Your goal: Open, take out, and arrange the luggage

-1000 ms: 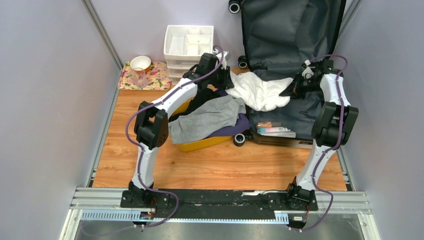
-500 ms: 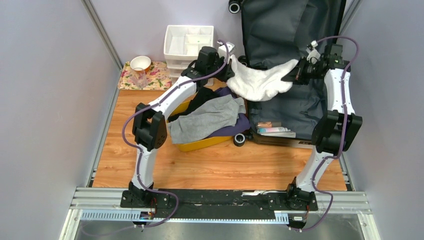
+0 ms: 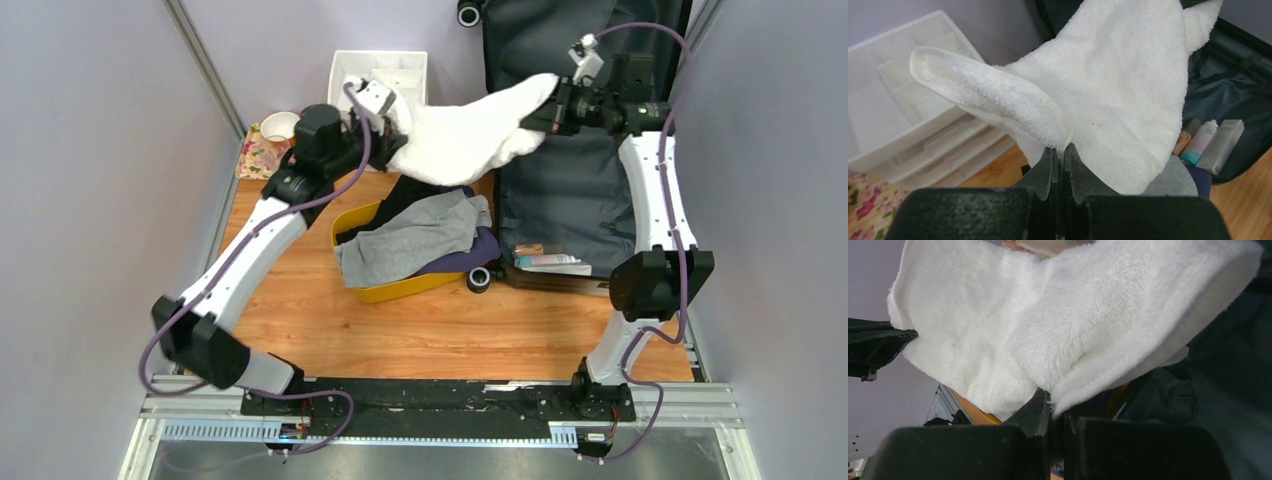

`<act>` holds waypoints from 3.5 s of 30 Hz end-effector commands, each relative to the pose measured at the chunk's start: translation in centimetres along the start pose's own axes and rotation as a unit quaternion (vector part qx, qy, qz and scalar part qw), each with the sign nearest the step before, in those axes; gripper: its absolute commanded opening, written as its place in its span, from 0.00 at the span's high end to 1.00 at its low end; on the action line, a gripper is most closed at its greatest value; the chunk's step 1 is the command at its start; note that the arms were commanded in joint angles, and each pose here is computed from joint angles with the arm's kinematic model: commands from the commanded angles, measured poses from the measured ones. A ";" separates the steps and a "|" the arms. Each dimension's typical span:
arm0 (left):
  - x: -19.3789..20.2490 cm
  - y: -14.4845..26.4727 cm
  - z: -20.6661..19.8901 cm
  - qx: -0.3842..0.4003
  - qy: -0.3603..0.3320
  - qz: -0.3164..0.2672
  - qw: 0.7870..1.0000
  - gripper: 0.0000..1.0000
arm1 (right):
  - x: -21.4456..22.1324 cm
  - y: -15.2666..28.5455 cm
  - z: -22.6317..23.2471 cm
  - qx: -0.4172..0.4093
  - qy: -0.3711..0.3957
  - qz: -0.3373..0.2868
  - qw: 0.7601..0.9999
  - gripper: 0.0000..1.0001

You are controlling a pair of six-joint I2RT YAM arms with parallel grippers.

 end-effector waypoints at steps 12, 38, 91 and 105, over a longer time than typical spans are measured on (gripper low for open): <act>12.5 13.4 -3.9 -0.036 0.038 0.124 0.991 1.00 | 10.3 -6.8 7.8 -0.083 0.088 0.144 0.982 1.00; 5.6 13.5 -0.9 0.140 -0.008 0.147 0.979 0.18 | 11.4 -1.7 4.9 -0.021 0.133 0.197 0.971 0.12; 29.9 32.8 10.6 -0.264 0.211 0.595 0.729 0.13 | 7.7 0.8 -0.4 0.021 0.036 0.121 0.992 0.12; 20.9 30.1 15.1 -0.293 0.315 0.471 0.770 0.12 | 7.7 1.3 0.2 0.017 0.048 0.120 0.992 0.11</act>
Point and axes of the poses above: each gripper's point midway between its finger pads, its own y axis back along the fingers, its own z axis along the line the jaws close on, x = y × z, the point moved 7 cm from there along y, back along the fingers, and after that the axes turned 6 degrees about -y, right-handed, at the moved point
